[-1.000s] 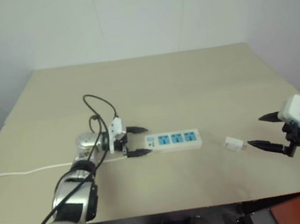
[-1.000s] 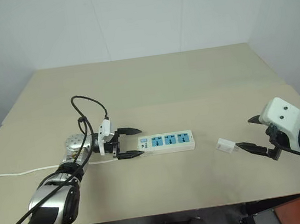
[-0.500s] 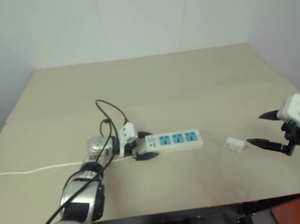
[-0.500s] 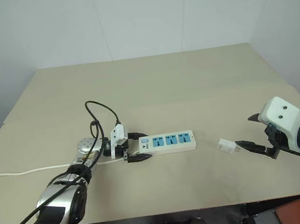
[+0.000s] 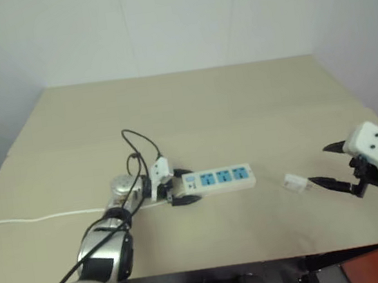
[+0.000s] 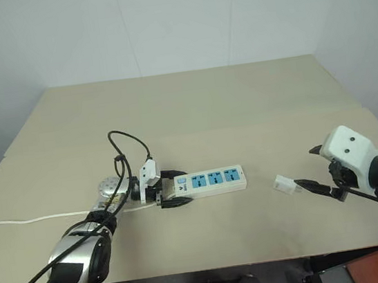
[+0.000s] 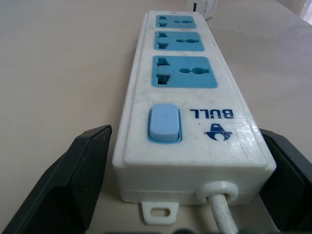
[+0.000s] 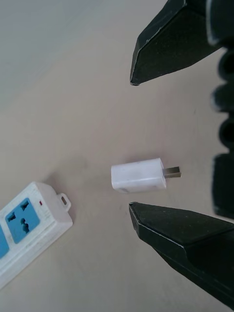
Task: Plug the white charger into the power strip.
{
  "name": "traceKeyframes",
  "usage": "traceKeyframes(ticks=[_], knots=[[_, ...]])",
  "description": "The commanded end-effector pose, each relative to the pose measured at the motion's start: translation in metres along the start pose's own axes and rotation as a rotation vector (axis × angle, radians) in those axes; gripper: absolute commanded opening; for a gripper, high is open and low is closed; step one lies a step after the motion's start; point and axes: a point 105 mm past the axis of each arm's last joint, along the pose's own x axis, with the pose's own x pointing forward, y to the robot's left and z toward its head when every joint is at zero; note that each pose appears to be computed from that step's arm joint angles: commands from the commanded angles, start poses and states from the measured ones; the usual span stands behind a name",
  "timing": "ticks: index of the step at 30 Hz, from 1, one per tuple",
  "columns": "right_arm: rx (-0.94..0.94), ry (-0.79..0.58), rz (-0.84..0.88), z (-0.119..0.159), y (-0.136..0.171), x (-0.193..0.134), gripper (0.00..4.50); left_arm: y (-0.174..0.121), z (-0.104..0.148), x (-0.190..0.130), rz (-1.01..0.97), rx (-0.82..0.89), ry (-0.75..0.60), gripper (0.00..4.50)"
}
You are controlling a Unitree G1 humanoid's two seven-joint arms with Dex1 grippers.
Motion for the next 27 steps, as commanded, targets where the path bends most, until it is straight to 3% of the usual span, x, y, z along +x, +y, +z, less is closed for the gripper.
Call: traceKeyframes(ticks=[1, 8, 13, 20, 27], knots=[[-0.042, -0.033, -0.036, 0.011, -0.007, -0.003, 4.50, -0.002, -0.003, -0.003, 0.013, -0.009, -0.016, 4.49], [-0.042, -0.016, -0.056, 0.007, -0.008, -0.003, 4.50, -0.009, -0.006, -0.002, -0.034, -0.011, -0.015, 4.49], [-0.039, -0.005, -0.047, 0.005, -0.004, 0.000, 4.50, -0.012, -0.007, 0.002, -0.069, 0.004, 0.012, 3.27], [0.001, 0.098, 0.103, 0.022, 0.007, 0.014, 4.50, -0.011, -0.003, 0.004, -0.083, 0.024, 0.025, 3.29], [0.081, 0.279, 0.176, 0.029, -0.006, 0.041, 4.50, -0.018, 0.004, 0.005, -0.184, 0.032, 0.006, 3.29]])
